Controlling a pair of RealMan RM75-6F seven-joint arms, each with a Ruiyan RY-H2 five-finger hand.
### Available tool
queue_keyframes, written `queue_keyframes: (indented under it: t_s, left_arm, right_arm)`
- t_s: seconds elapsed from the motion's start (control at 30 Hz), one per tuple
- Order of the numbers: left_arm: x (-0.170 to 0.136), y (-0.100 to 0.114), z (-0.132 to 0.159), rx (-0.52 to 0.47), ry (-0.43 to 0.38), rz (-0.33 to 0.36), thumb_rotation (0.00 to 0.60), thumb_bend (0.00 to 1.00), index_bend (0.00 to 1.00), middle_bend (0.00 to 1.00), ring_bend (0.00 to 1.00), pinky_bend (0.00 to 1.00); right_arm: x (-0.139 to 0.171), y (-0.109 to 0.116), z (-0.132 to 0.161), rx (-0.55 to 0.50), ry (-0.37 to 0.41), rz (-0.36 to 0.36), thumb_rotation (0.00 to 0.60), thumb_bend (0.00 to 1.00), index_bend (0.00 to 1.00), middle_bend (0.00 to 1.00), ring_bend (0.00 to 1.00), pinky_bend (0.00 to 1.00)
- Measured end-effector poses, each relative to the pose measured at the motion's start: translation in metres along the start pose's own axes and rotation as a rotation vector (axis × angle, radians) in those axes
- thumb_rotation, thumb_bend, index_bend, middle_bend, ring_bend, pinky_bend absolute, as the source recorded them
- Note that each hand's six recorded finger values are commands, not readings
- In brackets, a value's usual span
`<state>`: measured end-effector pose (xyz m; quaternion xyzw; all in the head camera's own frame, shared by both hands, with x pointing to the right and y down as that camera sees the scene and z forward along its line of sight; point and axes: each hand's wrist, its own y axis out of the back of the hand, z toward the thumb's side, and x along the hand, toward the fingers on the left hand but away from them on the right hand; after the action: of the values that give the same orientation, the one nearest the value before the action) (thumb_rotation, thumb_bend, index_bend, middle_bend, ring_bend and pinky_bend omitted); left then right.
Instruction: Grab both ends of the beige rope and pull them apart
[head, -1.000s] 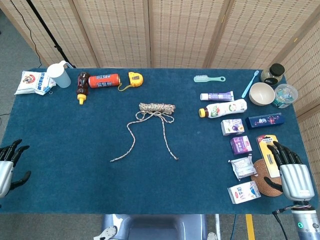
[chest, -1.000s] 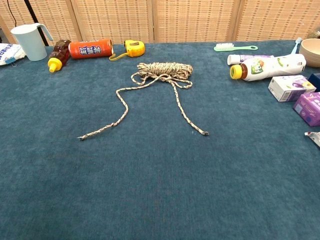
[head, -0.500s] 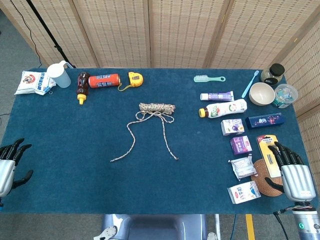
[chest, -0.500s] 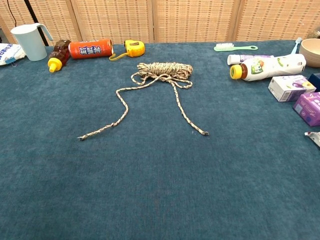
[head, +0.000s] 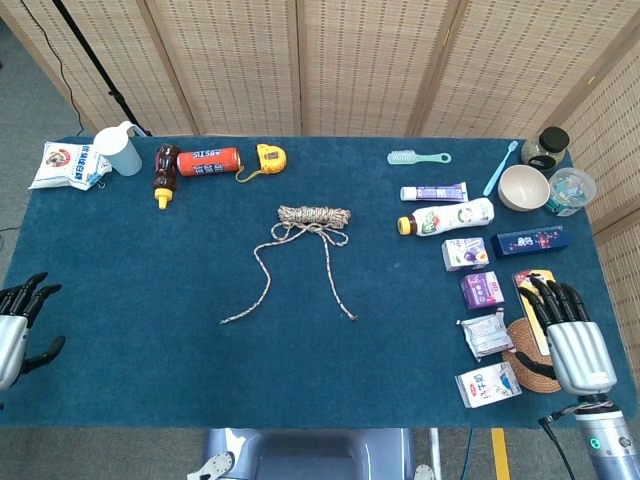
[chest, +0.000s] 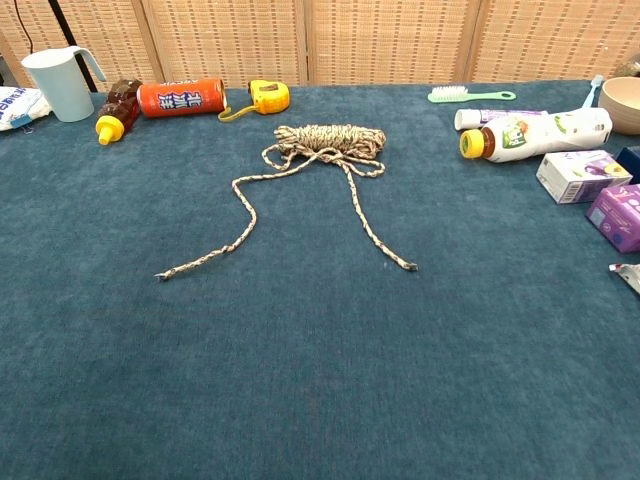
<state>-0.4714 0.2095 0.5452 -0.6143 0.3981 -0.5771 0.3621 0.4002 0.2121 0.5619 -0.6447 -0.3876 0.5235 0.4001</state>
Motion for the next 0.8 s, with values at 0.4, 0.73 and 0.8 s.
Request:
queue_keyframes:
  t_s: [0.4,0.73,0.8]
  left_arm:
    - [0.013,0.019,-0.003,0.023,-0.014,0.051,0.6,0.25,0.21,0.12,0.15,0.15]
    - [0.024,0.027,0.003,0.036,-0.035,0.067,0.6,0.25,0.21,0.12,0.14,0.15]
    - [0.026,0.028,0.005,0.038,-0.039,0.069,0.6,0.25,0.21,0.12,0.14,0.15]
  right_arm:
    - [-0.045,0.001,0.047,-0.083,0.179,0.016,0.6,0.08,0.4,0.03,0.0,0.0]
    - [-0.087,-0.009,0.094,-0.113,0.325,0.083,0.6,0.15,0.41,0.04,0.0,0.0]
    - [-0.097,-0.012,0.105,-0.117,0.355,0.098,0.6,0.16,0.42,0.05,0.0,0.0]
